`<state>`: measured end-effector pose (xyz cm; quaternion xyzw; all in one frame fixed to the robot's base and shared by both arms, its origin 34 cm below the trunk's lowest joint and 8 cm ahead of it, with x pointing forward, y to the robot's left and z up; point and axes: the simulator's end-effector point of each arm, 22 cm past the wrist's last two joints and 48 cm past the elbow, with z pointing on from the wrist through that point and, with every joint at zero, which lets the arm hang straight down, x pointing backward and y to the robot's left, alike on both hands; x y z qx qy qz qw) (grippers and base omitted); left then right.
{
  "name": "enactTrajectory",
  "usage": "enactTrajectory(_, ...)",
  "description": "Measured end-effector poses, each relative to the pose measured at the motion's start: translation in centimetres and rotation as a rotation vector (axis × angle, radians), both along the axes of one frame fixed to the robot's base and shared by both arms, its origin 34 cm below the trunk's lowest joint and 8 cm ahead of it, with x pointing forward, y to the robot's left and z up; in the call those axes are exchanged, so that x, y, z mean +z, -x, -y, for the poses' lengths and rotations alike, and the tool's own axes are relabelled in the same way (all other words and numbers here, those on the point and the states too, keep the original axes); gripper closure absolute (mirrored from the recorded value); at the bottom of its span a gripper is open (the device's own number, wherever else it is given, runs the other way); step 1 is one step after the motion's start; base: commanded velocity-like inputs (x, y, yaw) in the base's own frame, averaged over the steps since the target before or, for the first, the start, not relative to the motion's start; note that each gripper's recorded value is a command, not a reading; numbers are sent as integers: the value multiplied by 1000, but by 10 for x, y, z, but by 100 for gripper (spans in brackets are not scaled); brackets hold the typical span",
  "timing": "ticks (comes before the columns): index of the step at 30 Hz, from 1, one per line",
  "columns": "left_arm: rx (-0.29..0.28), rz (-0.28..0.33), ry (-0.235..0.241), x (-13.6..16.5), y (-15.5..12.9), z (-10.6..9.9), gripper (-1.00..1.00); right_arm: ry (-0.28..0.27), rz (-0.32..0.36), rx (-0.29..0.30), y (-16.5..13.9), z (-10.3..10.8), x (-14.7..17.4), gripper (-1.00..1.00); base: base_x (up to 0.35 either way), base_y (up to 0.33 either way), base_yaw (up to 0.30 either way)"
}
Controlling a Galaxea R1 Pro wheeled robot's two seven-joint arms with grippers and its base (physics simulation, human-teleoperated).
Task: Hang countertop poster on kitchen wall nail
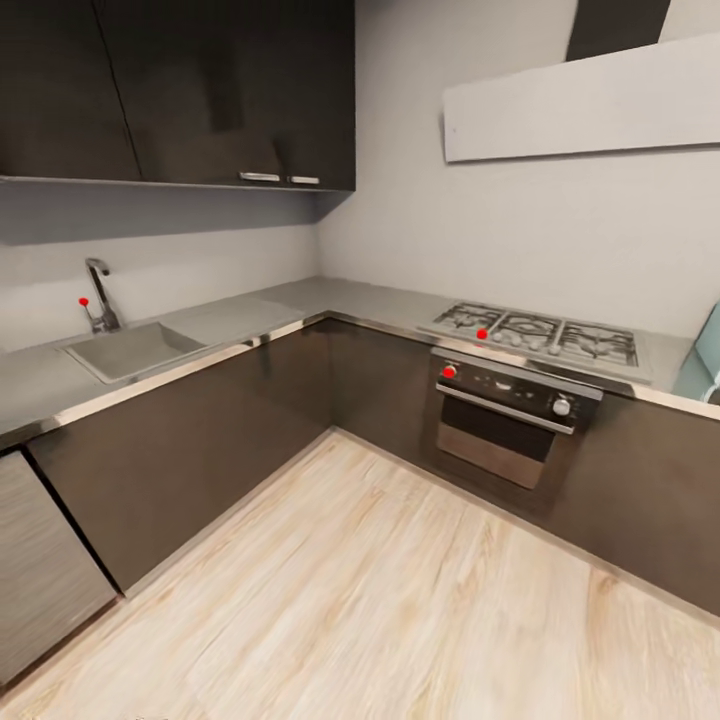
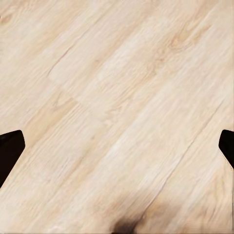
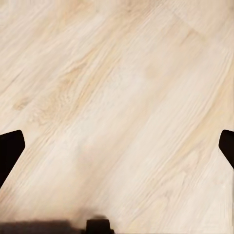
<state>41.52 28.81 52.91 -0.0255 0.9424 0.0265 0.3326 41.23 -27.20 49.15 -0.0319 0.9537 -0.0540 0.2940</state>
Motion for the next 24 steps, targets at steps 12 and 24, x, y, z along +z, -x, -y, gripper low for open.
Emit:
enactTrajectory(12, 1, -5, 0, -1, 2, 0, -100, 1, -5, -1, 2, 0, -1, -100, 182, -275, 285)
enactTrajectory(24, 1, -10, 0, -3, 3, 0, -100, 3, -12, -1, 4, 1, -3, -100, 23, -45, 285)
